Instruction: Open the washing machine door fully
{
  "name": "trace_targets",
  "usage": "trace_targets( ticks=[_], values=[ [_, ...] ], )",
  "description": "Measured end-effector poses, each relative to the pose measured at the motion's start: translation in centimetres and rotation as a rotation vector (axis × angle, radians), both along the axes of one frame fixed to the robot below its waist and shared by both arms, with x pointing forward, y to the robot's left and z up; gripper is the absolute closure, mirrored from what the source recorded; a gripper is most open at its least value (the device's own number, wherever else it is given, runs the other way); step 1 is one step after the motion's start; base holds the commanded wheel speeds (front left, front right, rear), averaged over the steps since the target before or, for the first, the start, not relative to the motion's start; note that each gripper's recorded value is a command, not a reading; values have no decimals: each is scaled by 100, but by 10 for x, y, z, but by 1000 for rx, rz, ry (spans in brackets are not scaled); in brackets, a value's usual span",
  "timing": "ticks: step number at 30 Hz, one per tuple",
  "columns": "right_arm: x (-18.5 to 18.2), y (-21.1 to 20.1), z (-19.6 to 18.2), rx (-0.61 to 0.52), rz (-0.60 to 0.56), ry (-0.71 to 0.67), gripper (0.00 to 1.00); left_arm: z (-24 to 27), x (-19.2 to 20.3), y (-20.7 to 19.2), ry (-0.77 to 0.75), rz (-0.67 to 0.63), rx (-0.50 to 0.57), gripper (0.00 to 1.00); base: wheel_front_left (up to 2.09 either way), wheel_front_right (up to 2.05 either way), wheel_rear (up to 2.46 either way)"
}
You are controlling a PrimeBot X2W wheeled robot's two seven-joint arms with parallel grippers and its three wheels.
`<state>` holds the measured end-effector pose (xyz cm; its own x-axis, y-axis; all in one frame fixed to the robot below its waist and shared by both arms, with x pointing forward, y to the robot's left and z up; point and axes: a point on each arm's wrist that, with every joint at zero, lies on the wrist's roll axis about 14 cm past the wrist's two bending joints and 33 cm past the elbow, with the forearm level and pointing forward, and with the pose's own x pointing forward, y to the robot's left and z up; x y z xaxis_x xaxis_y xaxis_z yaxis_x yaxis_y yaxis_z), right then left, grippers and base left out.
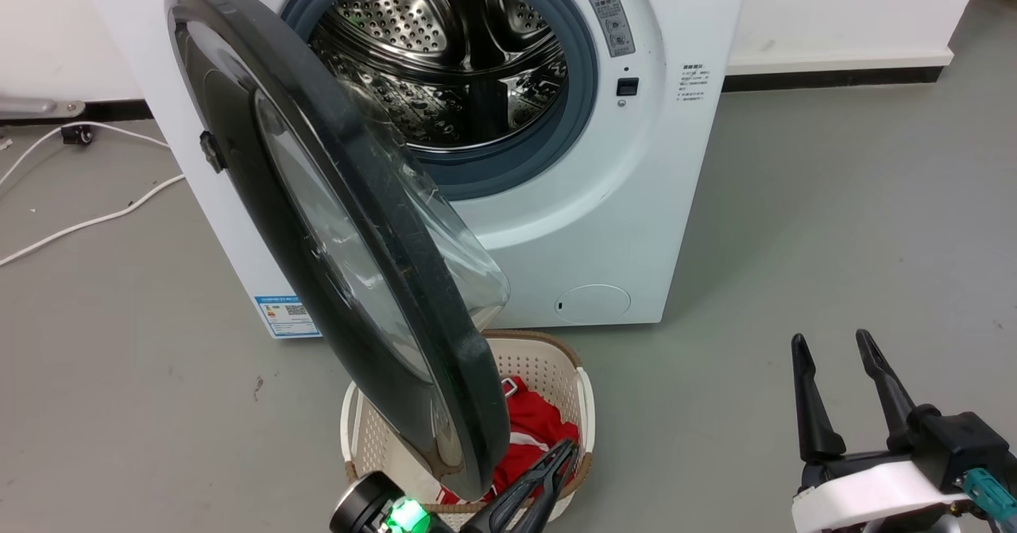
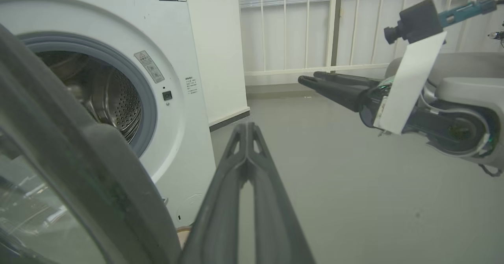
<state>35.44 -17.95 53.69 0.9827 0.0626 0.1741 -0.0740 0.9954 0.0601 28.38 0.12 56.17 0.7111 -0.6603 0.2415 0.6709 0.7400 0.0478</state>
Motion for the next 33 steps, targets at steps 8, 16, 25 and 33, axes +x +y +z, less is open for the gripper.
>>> trace_targets(
  ticks=[8, 16, 25, 33],
  values=[
    [3, 4, -5, 13, 12, 16, 0, -24, 20, -2, 67, 29, 34, 100, 0, 0, 0],
    [1, 2, -8, 21, 6, 26, 0, -23, 49, -5, 84, 81, 16, 100, 0, 0, 0],
    [0, 2, -14, 33, 6, 46, 0, -26, 71, 3, 113, 161, -6, 100, 0, 0, 0],
    [1, 6, -17, 45, 15, 56, 0, -28, 73, 11, 130, 207, -28, 100, 0, 0, 0]
  ],
)
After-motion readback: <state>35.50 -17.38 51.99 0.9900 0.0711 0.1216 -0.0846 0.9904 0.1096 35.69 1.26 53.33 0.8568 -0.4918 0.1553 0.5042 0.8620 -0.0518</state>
